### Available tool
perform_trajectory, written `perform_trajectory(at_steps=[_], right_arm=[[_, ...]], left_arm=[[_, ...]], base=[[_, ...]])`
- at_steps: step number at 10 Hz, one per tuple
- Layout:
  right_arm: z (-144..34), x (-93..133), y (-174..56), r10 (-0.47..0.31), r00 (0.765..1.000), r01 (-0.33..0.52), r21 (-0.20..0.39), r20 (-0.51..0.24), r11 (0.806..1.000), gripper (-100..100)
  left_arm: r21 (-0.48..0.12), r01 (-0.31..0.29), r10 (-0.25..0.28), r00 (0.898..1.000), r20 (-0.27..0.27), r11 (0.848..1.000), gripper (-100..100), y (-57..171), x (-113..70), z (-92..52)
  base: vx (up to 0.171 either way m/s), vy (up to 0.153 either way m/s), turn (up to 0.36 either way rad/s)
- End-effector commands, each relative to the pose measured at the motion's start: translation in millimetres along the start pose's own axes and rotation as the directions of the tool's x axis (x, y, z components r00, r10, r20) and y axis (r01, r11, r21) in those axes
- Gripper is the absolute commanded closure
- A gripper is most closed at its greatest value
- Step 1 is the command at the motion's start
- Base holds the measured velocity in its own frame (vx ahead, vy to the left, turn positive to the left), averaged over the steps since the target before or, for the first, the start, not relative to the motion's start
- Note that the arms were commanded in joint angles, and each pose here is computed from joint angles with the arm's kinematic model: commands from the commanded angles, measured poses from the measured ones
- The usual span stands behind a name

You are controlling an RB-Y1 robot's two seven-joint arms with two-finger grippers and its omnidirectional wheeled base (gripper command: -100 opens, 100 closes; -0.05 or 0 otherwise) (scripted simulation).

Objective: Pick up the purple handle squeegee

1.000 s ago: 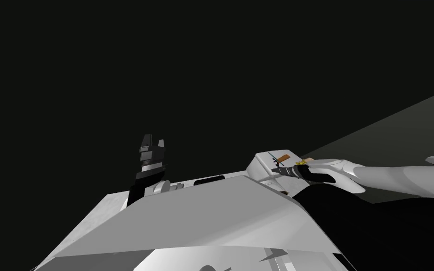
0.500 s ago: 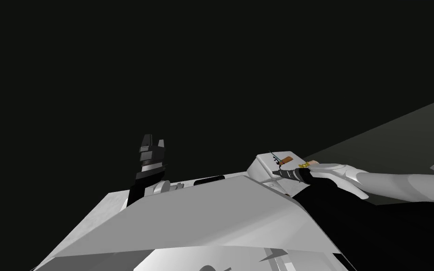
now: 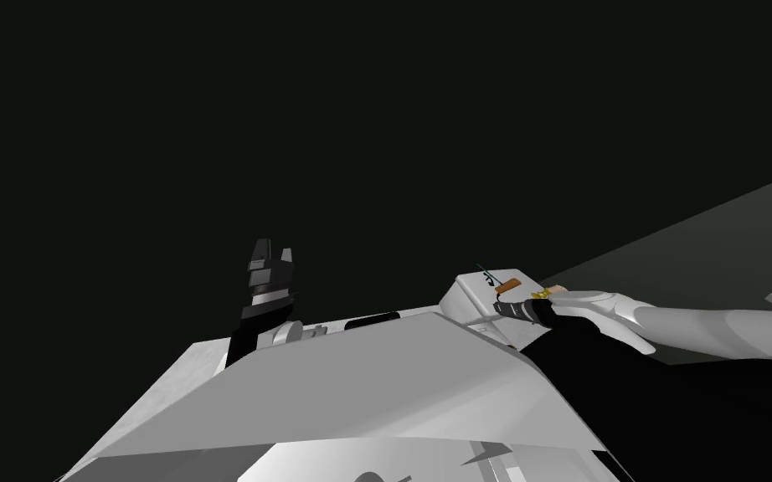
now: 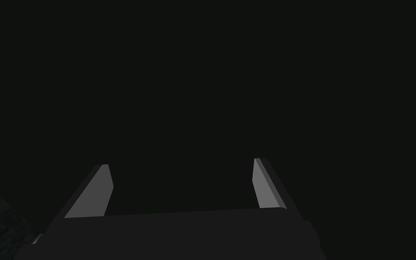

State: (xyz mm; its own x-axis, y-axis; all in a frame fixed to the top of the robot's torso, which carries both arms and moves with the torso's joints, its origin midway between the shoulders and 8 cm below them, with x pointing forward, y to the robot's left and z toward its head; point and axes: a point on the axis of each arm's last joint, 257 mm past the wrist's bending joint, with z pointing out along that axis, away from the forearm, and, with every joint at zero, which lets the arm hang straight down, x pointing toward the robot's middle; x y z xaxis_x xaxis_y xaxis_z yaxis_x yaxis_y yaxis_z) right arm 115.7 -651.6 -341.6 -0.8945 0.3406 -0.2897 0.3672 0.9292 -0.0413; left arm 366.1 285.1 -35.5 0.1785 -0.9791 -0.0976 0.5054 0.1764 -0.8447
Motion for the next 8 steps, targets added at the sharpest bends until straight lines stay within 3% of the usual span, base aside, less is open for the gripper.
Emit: perform_trajectory(at_steps=[1, 2, 8], right_arm=[[0.0, 0, 0, 0.0, 1.0, 0.0, 0.0, 0.0, 1.0, 0], [-6.8, -4, -4, -0.04, 0.999, 0.04, 0.01, -0.014, 0.999, -100], [-28.1, -20, -5, -0.192, 0.979, 0.194, 0.016, -0.072, 0.981, -100]], left_arm=[[0.0, 0.0, 0.0, 1.0, 0.0, 1.0, 0, 0, 0.0, 0.0], [0.0, 0.0, 0.0, 1.0, 0.0, 1.0, 0, 0, 0.0, 0.0], [0.0, 0.0, 0.0, 1.0, 0.0, 1.0, 0, 0, 0.0, 0.1]], base=[[0.0, 0.0, 0.0], [-0.052, -0.054, 0.135], [-0.109, -0.091, 0.118]])
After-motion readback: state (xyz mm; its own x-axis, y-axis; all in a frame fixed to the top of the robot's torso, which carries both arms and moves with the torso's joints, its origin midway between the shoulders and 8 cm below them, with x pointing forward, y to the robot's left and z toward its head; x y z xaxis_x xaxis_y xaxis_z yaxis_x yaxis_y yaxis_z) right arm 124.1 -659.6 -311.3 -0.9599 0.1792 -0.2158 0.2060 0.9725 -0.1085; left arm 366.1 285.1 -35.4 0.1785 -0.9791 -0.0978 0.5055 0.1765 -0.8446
